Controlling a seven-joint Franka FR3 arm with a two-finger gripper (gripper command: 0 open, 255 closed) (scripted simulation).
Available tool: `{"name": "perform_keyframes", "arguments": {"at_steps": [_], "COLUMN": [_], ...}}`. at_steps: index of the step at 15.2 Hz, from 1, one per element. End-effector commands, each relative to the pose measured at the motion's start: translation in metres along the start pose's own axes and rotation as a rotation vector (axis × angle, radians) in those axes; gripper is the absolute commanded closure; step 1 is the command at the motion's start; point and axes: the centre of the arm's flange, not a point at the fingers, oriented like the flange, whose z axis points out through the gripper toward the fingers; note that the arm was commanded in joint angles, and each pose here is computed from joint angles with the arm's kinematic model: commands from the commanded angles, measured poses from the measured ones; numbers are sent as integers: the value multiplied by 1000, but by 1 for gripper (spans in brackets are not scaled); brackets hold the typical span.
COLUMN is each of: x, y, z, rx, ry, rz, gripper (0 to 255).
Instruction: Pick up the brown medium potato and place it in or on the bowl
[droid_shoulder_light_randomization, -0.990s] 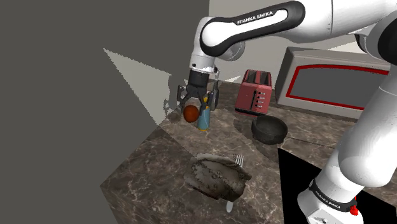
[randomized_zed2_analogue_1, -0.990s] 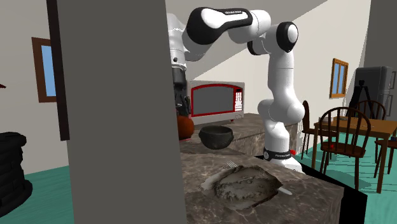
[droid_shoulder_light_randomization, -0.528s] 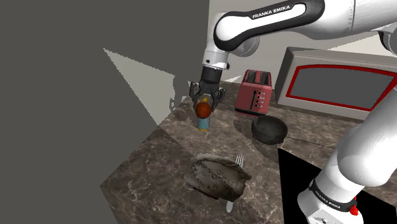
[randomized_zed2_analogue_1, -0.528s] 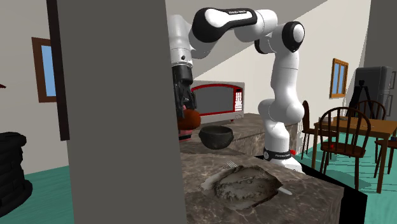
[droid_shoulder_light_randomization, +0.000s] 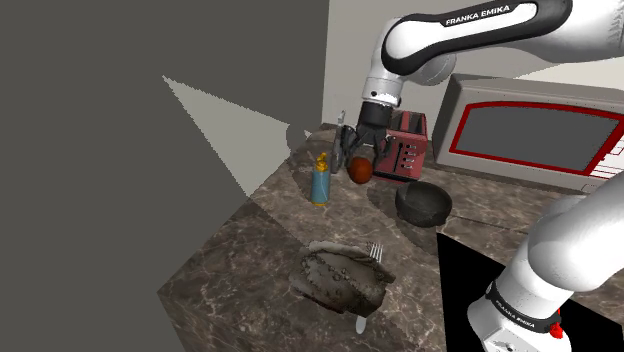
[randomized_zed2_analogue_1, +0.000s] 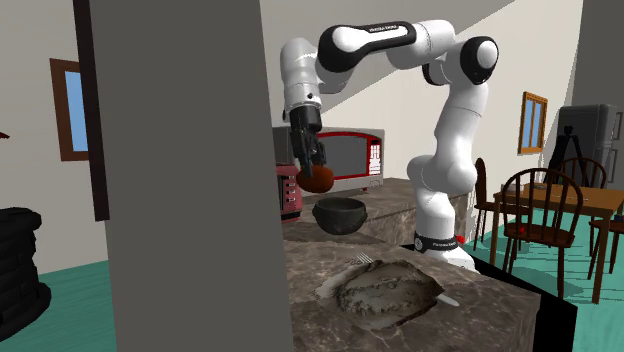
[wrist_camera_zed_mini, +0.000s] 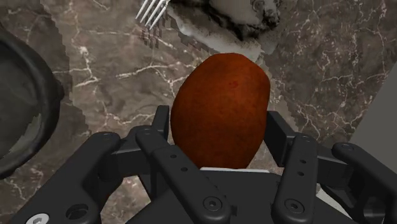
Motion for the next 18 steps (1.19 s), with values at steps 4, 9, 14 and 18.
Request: {"name": "perform_keyframes", "arguments": {"at_steps": [4,9,14,18], "x": [-1,-2,-4,0], "y": [64,128,192,214], "z": [-12,-27,-42,-32], "rx": [0,0,0,0], "ry": [-1,-1,-1,-1], "rz": [-1,-1,-1,-1], "gripper": [255,255,255,255]}}
